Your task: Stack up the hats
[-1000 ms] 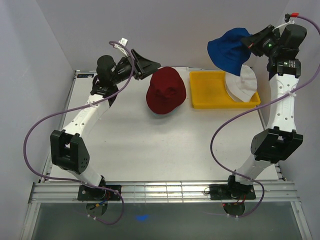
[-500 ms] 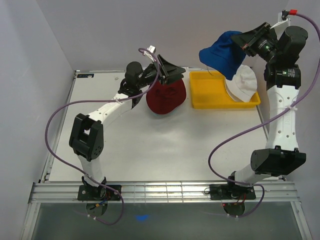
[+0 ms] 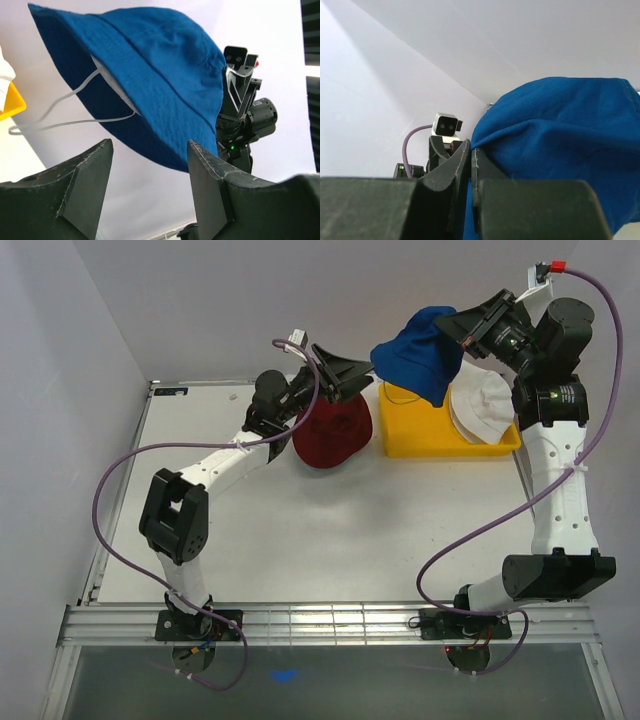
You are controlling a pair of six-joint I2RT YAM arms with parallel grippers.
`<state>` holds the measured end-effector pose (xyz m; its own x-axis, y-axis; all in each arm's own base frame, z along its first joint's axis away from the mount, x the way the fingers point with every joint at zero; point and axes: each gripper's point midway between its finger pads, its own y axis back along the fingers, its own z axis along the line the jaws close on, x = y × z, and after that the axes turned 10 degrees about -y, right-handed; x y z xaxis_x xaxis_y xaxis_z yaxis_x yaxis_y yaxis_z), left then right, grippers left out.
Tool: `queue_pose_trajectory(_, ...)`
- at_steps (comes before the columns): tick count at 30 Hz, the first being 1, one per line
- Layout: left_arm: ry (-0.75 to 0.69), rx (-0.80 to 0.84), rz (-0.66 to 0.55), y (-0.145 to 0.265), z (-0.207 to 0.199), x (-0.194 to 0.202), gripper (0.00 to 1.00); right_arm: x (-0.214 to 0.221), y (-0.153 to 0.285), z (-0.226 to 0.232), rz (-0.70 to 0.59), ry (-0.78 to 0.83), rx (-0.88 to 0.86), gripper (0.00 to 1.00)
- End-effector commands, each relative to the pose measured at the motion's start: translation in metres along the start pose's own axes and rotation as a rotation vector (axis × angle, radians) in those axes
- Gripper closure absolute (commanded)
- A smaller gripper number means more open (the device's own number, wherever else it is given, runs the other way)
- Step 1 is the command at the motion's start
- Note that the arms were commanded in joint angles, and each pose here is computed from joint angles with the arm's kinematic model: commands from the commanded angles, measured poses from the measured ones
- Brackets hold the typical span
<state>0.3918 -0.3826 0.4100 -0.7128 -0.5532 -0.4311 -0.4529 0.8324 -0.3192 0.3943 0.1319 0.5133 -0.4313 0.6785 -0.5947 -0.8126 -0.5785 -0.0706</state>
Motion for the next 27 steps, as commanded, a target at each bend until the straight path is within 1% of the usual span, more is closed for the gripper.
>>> queue_pose_trajectory(1,-0.033,0.077,-0.093,0.01,-0.049,-0.018,0.29,0.004,-0.001,0.022,-0.007,0.045,-0.068,0.92)
queue_pose_trajectory(8,-0.01,0.106,-0.115,0.009,-0.052,-0.021,0.3,0.022,-0.008,0.027,0.031,0.046,-0.079,0.92)
queue_pose_trajectory(13,0.003,0.105,-0.101,0.005,-0.047,-0.02,0.31,0.032,-0.014,0.031,0.062,0.043,-0.099,0.92)
queue_pose_trajectory(15,0.003,0.108,-0.105,0.004,-0.048,-0.021,0.32,0.034,-0.015,0.032,0.071,0.045,-0.101,0.92)
queue_pose_trajectory(16,0.001,0.11,-0.111,0.004,-0.049,-0.023,0.34,0.035,-0.014,0.031,0.074,0.045,-0.097,0.92)
queue_pose_trajectory(17,-0.003,0.113,-0.113,0.003,-0.051,-0.024,0.39,0.035,-0.015,0.03,0.074,0.05,-0.092,0.92)
queue_pose_trajectory(19,-0.012,0.126,-0.115,0.0,-0.054,-0.028,0.54,0.037,-0.013,0.028,0.076,0.055,-0.085,0.92)
queue_pose_trajectory(20,-0.015,0.134,-0.115,-0.001,-0.057,-0.029,0.66,0.038,-0.013,0.027,0.081,0.056,-0.082,0.92)
queue_pose_trajectory(22,-0.011,0.147,-0.111,-0.006,-0.058,-0.032,0.77,0.04,-0.013,0.024,0.085,0.056,-0.076,0.92)
queue_pose_trajectory(23,-0.012,0.159,-0.112,-0.007,-0.061,-0.034,0.87,0.04,-0.012,0.023,0.088,0.056,-0.072,0.92)
queue_pose_trajectory(26,-0.003,0.181,-0.108,-0.01,-0.06,-0.038,0.95,0.041,-0.015,0.017,0.099,0.059,-0.057,0.92)
queue_pose_trajectory(27,0.0,0.182,-0.107,-0.011,-0.058,-0.039,1.0,0.043,-0.017,0.014,0.105,0.056,-0.052,0.92)
